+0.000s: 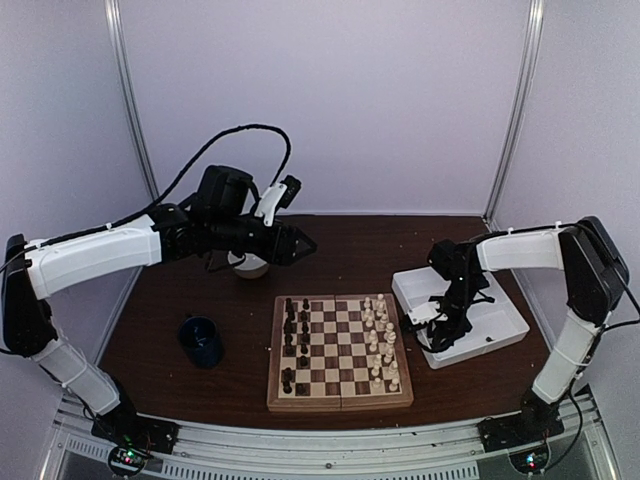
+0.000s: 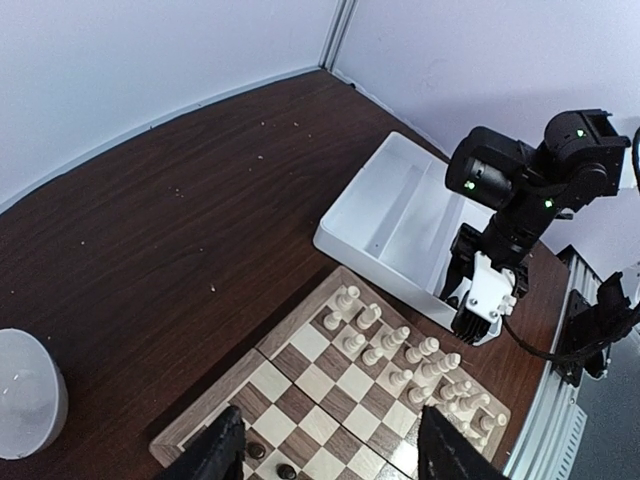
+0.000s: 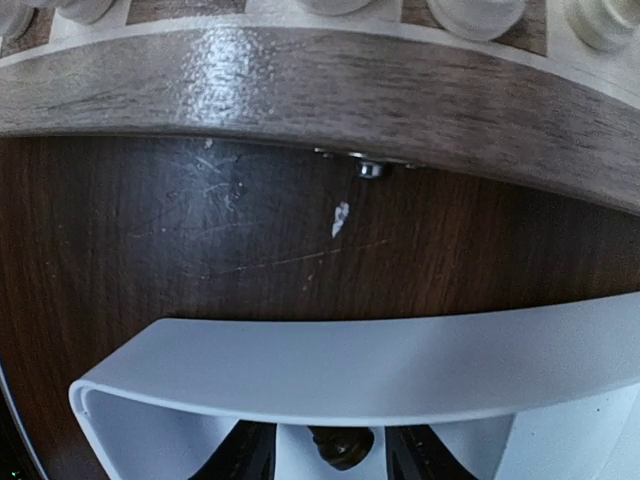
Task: Set up the chess pieces on the board
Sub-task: Pick up the bishop from the storage box.
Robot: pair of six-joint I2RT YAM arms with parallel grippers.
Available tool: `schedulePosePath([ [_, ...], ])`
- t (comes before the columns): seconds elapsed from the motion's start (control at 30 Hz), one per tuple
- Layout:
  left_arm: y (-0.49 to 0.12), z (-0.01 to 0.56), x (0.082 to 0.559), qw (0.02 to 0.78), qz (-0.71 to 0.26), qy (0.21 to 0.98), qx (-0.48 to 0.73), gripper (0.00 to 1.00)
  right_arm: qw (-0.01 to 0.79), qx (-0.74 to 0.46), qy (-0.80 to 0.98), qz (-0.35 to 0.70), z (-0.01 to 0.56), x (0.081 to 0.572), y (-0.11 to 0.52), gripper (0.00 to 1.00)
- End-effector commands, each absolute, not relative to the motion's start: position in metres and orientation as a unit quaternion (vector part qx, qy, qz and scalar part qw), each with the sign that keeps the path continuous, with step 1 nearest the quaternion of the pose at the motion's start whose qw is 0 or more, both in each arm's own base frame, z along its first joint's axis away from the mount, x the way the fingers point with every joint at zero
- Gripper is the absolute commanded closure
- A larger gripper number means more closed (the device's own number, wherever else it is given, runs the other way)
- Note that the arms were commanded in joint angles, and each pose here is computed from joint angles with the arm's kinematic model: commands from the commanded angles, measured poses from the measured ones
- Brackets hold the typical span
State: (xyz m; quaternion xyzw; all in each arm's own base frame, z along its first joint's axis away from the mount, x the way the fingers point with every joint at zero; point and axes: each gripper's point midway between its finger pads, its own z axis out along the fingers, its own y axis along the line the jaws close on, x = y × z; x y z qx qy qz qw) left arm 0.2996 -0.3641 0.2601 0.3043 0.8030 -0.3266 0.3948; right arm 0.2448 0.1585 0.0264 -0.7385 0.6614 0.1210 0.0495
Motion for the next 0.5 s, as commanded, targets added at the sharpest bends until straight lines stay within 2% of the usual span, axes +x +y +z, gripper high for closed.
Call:
schedulePosePath([
  [0.0,-0.365,0.279,0.298,0.420,-0.339,0.787,0.300,0.41,0.025,-0.761,0.642,0.092,0.015,0.246,0.153,0.61],
  [0.1,-0.367,0.279,0.299,0.418,-0.342,0.786,0.300,0.41,0.003,-0.760,0.644,0.084,0.009,0.241,0.144,0.65],
  [0.47,-0.375,0.275,0.301,0.415,-0.352,0.782,0.304,0.41,-0.011,-0.739,0.670,0.071,0.007,0.235,0.120,0.67],
])
